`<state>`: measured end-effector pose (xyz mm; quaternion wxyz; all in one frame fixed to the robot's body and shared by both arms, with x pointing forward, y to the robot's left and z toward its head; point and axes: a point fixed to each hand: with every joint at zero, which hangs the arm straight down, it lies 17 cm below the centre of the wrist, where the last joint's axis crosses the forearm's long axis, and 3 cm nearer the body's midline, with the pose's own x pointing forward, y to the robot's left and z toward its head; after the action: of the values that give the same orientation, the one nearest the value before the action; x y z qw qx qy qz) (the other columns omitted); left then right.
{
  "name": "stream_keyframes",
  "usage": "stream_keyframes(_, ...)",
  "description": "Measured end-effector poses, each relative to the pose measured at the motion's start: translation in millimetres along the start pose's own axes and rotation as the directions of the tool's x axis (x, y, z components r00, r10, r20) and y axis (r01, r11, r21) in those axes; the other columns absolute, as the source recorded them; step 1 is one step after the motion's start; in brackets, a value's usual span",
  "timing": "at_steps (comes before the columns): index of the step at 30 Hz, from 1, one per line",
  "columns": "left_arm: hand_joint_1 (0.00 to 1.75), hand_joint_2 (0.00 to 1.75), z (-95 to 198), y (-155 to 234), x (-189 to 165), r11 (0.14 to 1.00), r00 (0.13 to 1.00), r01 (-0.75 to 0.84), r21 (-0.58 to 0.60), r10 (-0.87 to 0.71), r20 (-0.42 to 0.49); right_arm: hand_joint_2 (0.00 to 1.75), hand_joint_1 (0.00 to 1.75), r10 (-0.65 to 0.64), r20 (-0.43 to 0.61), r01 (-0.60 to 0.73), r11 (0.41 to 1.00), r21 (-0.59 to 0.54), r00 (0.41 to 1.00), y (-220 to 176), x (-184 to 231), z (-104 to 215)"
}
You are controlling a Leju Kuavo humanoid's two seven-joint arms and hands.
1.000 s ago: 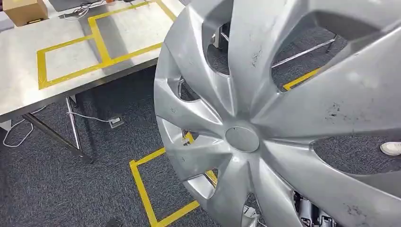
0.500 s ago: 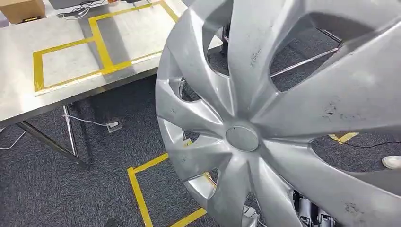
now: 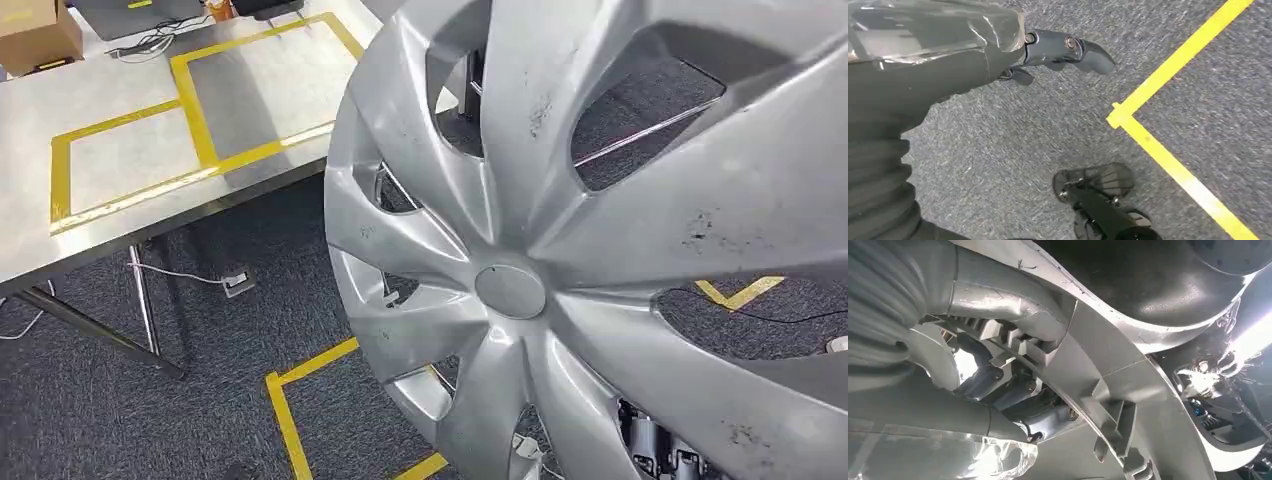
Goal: Take the parts from the cabinet and place them on the table.
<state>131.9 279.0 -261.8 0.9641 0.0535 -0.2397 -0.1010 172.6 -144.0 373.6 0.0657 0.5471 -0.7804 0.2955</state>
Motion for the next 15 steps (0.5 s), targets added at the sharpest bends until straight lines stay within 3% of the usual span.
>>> stream_keyframes(15, 0.0, 1.75, 0.5, 2.2, -1.5, 1.0, 1.0, -0.01, 0.014, 0.01, -0.001, 1.75, 1.75, -0.01, 0.04, 0.011, 1.0, -0.015, 0.999, -2.9, 4.6, -2.1)
